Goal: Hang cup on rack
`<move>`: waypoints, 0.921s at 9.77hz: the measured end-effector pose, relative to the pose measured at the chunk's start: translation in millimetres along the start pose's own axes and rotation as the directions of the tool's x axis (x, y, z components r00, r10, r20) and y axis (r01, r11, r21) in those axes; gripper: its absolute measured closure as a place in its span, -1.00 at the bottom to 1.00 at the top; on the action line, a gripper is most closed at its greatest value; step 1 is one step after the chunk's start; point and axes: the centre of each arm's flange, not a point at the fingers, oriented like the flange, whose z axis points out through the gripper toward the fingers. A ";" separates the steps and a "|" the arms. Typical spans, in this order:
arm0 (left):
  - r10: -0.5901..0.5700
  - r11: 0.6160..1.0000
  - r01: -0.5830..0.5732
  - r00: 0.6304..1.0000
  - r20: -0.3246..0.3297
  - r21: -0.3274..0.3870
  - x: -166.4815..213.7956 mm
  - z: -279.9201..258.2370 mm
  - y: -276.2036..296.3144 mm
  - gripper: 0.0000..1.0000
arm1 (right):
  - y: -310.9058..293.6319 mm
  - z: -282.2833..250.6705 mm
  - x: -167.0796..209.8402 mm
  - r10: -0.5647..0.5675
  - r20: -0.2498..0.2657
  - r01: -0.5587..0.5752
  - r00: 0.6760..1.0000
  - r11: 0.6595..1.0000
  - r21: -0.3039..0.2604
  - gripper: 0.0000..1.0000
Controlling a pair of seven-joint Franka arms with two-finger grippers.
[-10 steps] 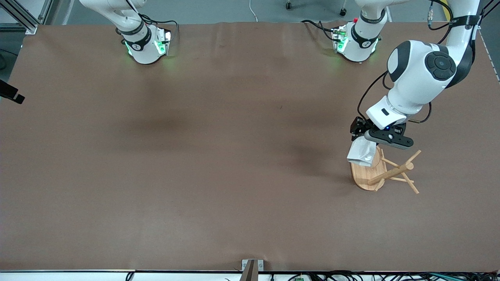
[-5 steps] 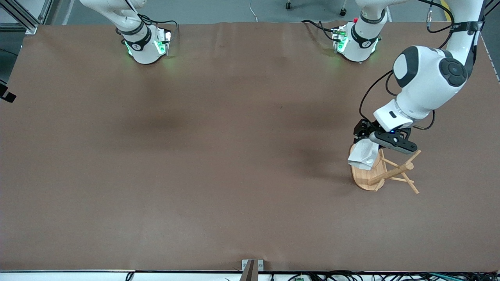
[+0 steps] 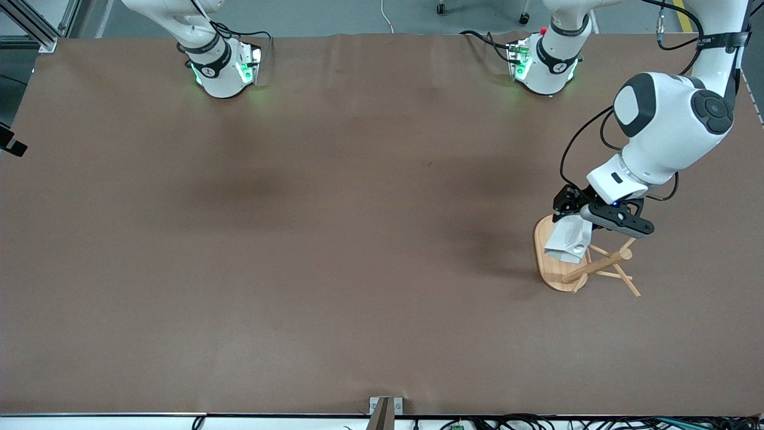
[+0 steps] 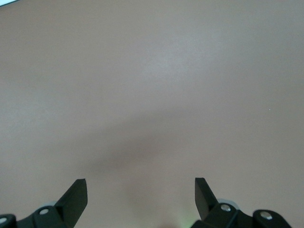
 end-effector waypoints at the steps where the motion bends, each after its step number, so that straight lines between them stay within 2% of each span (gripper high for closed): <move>1: -0.008 1.000 0.008 1.000 0.001 0.001 -0.8 0.7 -4.8 -0.50 | 0.0 0.1 -0.2 0.000 0.002 0.000 1.000 1.000 0.000 -1.00; 4: -0.033 0.999 0.033 0.999 0.000 -0.013 -1.3 8.4 -11.1 -0.53 | 0.0 0.3 -0.4 0.000 0.003 0.000 1.000 1.000 0.000 -1.00; 6: -0.036 0.999 0.036 0.999 -0.016 -0.014 3.7 2.7 -11.5 -0.98 | -0.1 0.9 -1.1 0.000 0.010 0.000 1.000 1.000 -0.001 -1.00; 7: -0.050 0.999 0.050 0.999 -0.018 -0.016 8.2 -5.3 -10.8 -1.00 | -0.2 0.9 -1.2 -0.001 0.011 0.001 1.000 1.000 -0.001 -1.00; 9: -0.126 0.991 0.128 0.991 0.047 -0.034 18.1 -42.4 -3.4 -1.00 | -3.9 0.6 -1.5 -0.008 0.010 0.008 1.000 1.000 -0.001 -1.00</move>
